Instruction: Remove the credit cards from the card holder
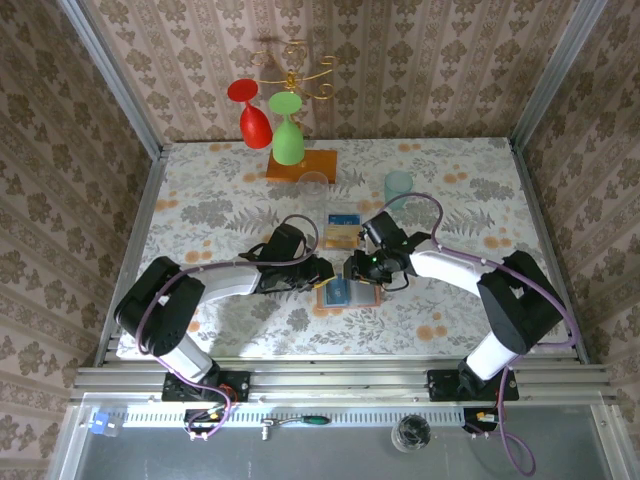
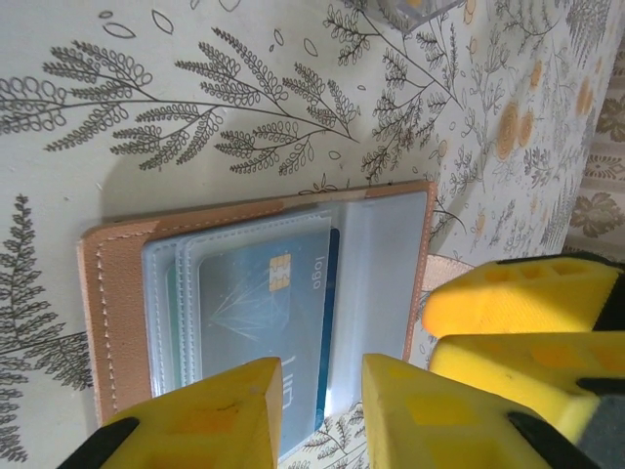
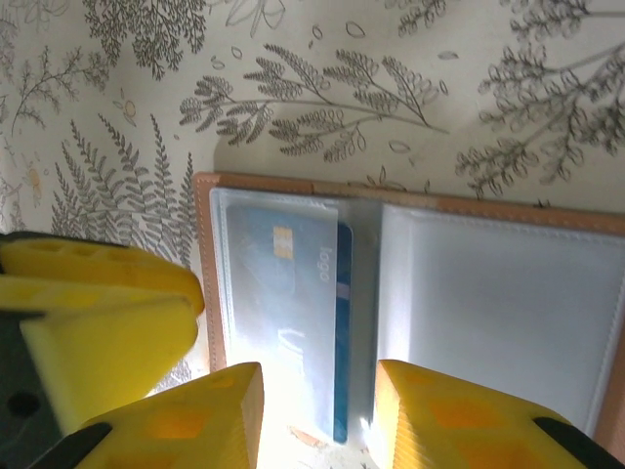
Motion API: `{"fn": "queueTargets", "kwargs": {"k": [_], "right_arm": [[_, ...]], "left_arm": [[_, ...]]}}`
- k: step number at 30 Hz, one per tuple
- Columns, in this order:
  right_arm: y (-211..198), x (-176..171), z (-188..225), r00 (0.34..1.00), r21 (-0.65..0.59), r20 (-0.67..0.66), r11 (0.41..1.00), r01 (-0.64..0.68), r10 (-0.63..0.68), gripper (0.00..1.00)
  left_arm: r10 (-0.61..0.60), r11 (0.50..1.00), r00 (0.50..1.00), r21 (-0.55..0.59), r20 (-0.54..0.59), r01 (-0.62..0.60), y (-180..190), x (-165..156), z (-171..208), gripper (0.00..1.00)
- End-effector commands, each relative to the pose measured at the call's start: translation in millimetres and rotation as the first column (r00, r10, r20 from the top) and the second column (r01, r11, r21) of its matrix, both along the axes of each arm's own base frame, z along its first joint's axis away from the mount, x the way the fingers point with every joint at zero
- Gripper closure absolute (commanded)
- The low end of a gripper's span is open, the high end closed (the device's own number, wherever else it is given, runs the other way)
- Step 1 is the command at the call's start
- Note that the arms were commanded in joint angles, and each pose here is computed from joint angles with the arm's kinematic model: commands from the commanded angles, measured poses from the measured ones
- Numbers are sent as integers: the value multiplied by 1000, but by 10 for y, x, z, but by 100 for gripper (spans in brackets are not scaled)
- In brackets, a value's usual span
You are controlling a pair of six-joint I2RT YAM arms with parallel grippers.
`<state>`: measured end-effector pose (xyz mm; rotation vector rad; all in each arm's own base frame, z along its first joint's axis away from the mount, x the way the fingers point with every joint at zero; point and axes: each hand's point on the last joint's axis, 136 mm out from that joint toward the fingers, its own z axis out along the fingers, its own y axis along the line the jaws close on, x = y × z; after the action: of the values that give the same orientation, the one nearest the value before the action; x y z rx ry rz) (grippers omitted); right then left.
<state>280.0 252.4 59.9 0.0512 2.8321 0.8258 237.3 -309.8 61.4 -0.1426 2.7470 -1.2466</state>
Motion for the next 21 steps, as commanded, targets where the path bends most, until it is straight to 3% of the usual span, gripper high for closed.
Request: {"fn": "queueTargets", "kwargs": {"k": [1, 21], "right_arm": [[35, 89, -12, 1000, -21, 12, 999, -28, 28, 65], [-84, 80, -506, 997, -78, -62, 996, -41, 36, 65]], "left_arm": [[35, 999, 999, -4, 21, -35, 53, 31, 50, 72], [65, 997, 998, 39, 13, -65, 159, 3, 6, 72]]}}
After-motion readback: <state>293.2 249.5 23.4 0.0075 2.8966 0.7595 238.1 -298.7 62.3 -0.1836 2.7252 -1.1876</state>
